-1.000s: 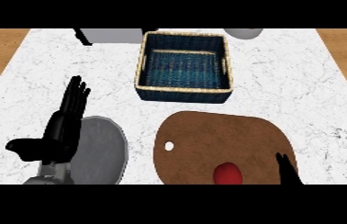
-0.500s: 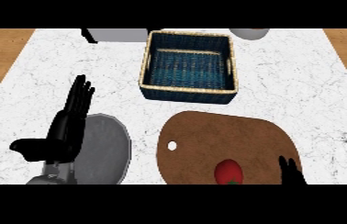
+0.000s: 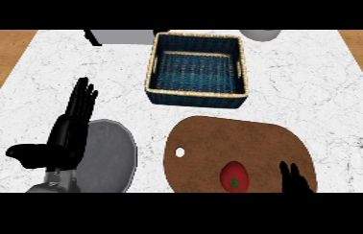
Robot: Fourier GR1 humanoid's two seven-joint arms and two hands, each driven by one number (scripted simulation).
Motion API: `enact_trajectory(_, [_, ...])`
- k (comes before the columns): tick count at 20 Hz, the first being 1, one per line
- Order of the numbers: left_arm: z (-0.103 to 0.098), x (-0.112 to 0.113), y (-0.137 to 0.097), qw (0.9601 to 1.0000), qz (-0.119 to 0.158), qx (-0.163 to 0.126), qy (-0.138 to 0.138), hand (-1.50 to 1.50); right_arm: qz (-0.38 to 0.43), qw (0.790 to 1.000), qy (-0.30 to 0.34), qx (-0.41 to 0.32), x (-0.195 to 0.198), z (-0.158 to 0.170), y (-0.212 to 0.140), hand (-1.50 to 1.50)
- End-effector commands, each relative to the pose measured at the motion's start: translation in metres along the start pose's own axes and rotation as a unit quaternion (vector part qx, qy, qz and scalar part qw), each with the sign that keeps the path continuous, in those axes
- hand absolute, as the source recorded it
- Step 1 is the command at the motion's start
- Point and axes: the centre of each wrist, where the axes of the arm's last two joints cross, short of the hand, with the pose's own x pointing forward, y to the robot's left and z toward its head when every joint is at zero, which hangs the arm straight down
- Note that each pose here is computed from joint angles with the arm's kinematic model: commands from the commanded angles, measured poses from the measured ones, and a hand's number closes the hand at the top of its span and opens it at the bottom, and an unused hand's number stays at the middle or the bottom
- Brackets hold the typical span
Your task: Pick the tomato from the cutting board and place it in the basket
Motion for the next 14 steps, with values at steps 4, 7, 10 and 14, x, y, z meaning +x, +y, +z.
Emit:
enact_trajectory(4, [-0.001,-0.003,0.004,0.9999,-0.005,0.005,0.007,0.0,0.012,0.997,0.075,0.014,0.021,-0.002,0.016,-1.5])
enact_trajectory(7, [0.003,-0.014,0.001,1.0,-0.004,0.001,0.008,0.0,0.032,0.996,0.08,0.007,0.019,-0.007,0.022,-1.5])
enact_trajectory(10, [0.003,-0.004,0.001,1.0,-0.004,-0.002,0.001,0.0,0.032,0.996,0.084,-0.003,0.018,-0.015,0.029,-1.5])
enact_trajectory(14, [0.01,-0.016,0.003,1.0,-0.008,0.003,-0.004,0.0,0.037,0.995,0.089,-0.006,0.017,-0.013,0.025,-1.5])
